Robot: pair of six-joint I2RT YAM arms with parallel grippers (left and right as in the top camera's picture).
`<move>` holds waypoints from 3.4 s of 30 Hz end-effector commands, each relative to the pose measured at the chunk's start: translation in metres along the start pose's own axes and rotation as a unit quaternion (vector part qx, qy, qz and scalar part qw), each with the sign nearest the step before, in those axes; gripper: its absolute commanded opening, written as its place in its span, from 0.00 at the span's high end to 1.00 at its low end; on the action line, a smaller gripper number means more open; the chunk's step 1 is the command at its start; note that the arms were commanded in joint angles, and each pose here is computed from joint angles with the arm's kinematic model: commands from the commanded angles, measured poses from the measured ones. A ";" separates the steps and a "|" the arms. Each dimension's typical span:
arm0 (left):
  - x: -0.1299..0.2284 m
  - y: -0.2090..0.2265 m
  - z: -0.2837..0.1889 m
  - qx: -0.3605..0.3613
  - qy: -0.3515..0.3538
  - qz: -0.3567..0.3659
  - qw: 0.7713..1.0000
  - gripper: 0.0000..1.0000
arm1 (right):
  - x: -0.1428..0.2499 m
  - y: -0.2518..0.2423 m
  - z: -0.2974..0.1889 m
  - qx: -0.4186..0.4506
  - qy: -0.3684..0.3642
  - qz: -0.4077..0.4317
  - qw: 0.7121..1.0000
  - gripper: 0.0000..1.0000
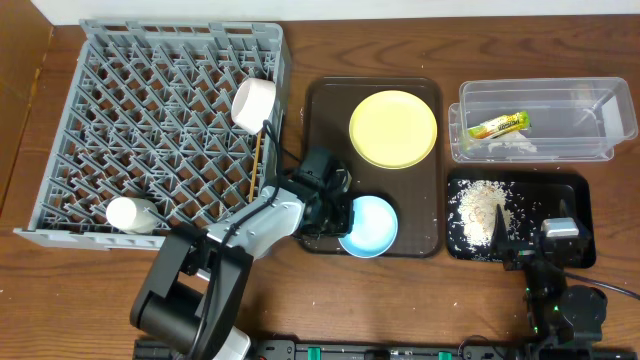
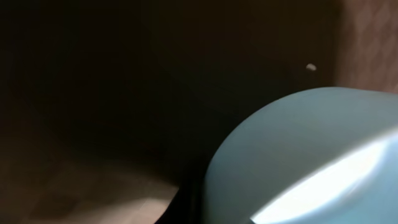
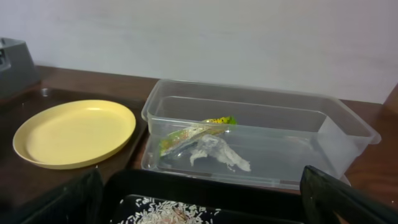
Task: Sort waste into correct bins and load items into the dishwasher
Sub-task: 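Carry the blue bowl into the rack and release it, then reach the left gripper to the yellow plate edge and grasp it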
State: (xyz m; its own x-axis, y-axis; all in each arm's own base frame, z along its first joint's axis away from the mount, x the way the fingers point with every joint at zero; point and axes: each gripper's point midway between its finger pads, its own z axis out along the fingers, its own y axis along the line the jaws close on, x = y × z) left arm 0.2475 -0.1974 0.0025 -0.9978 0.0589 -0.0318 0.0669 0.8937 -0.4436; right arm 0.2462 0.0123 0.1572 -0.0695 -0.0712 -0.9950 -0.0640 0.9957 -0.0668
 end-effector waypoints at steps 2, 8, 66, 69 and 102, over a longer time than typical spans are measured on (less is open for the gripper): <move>-0.024 -0.004 -0.043 -0.018 -0.055 -0.007 0.998 0.92 | 0.001 -0.001 0.000 0.002 0.001 0.006 1.000 0.01; -0.050 0.044 -0.187 -0.268 -0.241 -0.019 0.933 0.92 | 0.001 -0.002 0.000 0.003 0.001 0.006 1.000 0.01; -0.056 0.079 -0.188 -0.367 -0.257 -0.066 0.892 0.50 | 0.002 -0.001 0.000 0.002 0.002 0.007 1.000 0.01; -0.054 0.034 -0.173 -0.226 -0.245 -0.056 0.941 0.50 | 0.002 -0.002 0.000 0.002 0.003 0.007 1.000 0.01; -0.174 -0.005 0.012 0.000 -0.256 -0.037 0.966 0.48 | 0.002 -0.002 0.000 0.002 0.003 0.007 1.000 0.01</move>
State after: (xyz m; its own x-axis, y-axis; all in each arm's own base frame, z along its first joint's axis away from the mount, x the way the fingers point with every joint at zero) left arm 0.4279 -0.2148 0.0149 -0.8425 -0.2101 -0.4960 0.0332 0.8988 -0.4372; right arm 0.2462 0.0123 0.1573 -0.0698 -0.0712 -0.9950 -0.0640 0.9957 -0.0668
